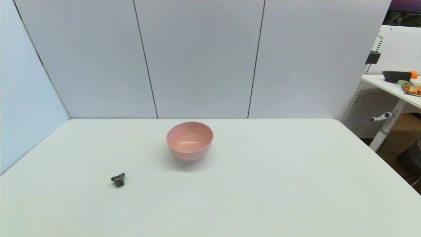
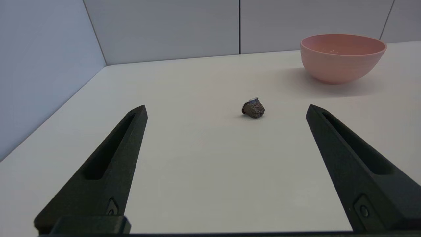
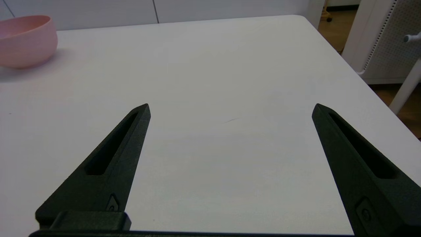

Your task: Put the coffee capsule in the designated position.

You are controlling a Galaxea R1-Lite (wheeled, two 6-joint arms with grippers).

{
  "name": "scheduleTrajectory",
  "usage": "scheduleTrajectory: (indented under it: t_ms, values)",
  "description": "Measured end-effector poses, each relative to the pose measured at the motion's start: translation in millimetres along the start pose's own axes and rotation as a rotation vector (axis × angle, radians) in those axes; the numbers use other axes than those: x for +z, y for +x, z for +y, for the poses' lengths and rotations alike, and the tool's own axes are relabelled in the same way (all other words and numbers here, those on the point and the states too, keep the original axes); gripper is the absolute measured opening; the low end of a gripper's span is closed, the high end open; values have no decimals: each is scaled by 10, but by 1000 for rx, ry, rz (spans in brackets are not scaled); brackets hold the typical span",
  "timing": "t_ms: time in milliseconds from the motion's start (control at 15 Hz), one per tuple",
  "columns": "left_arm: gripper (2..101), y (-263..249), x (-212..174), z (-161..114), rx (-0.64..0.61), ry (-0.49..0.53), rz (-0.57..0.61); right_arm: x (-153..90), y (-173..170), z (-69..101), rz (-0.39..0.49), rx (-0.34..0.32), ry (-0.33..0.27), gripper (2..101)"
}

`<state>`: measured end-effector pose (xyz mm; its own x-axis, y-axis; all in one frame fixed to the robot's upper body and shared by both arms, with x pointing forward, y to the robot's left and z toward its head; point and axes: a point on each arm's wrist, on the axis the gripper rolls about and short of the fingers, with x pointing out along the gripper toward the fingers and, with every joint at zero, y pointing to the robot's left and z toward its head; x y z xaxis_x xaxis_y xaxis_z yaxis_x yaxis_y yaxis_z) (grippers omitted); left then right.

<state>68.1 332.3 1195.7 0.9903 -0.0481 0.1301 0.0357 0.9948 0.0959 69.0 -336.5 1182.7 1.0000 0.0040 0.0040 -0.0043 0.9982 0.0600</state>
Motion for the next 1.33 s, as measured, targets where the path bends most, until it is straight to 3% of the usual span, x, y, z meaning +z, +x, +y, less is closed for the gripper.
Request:
scheduleTrajectory:
  t_ms: [733,1067,1333]
  values:
    - [978,2,-2,5,23,-22,6,0,0,0,0,0,0,973]
    - [978,90,28,13,19,-34,92,0,0,0,0,0,0,973]
    - [978,313,613,77,20,-40,103,0,0,0,0,0,-1,973]
